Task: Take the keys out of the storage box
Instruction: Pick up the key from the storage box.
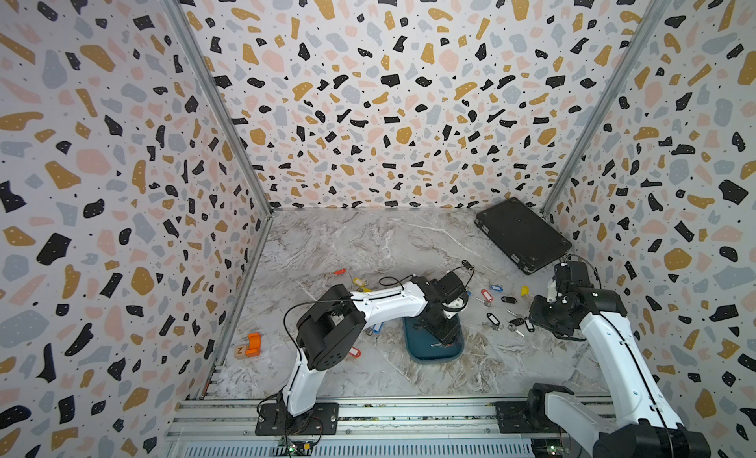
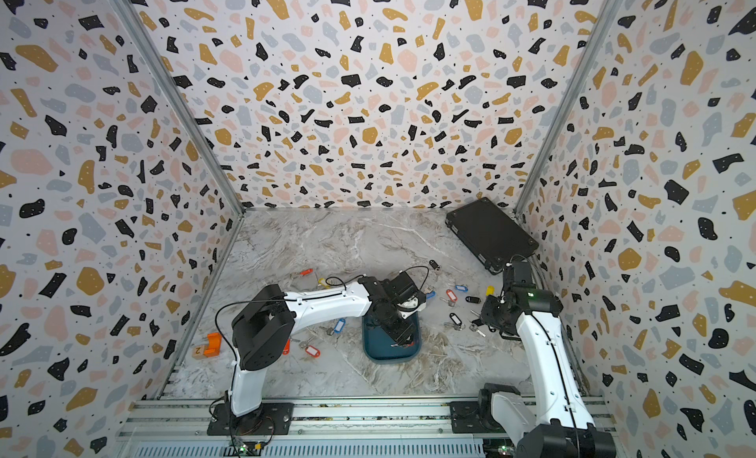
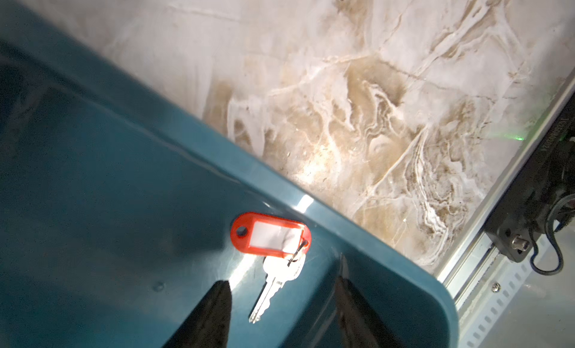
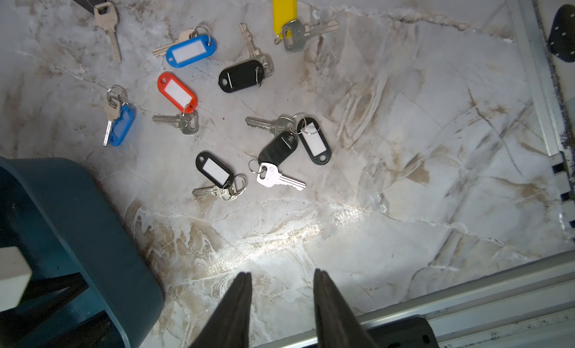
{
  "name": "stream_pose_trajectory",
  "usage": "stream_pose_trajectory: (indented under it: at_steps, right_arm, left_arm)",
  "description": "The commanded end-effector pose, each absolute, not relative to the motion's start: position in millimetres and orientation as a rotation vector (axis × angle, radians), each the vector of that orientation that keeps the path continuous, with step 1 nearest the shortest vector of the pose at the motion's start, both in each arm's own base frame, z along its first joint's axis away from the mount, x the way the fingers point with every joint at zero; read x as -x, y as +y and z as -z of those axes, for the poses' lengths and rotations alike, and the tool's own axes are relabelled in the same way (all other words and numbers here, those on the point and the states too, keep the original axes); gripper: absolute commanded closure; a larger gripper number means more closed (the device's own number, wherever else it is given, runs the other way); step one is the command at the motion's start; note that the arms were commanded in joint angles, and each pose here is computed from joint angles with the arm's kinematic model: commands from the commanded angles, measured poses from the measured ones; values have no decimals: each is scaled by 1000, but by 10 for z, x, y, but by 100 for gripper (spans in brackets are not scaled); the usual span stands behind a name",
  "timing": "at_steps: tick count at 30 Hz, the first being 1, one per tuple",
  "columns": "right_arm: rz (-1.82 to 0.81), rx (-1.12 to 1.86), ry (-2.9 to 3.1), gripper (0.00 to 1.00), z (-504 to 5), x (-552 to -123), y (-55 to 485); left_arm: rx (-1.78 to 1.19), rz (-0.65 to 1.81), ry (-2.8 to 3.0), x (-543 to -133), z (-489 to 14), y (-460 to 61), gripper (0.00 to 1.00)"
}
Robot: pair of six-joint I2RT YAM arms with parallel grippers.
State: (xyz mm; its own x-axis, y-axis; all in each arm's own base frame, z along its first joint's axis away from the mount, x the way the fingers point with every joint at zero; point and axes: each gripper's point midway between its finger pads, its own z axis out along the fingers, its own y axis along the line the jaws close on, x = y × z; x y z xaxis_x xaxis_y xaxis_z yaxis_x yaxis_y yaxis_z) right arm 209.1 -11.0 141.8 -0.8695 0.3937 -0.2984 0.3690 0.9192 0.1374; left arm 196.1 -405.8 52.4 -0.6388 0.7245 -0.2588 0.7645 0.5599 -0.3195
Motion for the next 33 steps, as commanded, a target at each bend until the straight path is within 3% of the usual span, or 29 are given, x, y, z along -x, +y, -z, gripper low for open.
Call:
stream_pose_trajectory:
  at_steps: [1, 7, 26, 33]
  right_arm:
    - [-119, -544, 2772, 62, -1399, -2078, -83]
    - [-130, -536, 2783, 62, -1383, -2086, -61]
    - [-131, -535, 2792, 62, -1365, -2088, -54]
    - [-128, -532, 2784, 62, -1382, -2086, -58]
  left_arm:
    - [-1333, 670, 2625, -1979, -526, -4202, 48]
    - [-1349, 652, 2633, -1995, -460, -4213, 57]
    - [-1433, 600, 2676, -1838, -290, -4220, 69]
    - [-1442, 544, 2704, -1806, -222, -4181, 80]
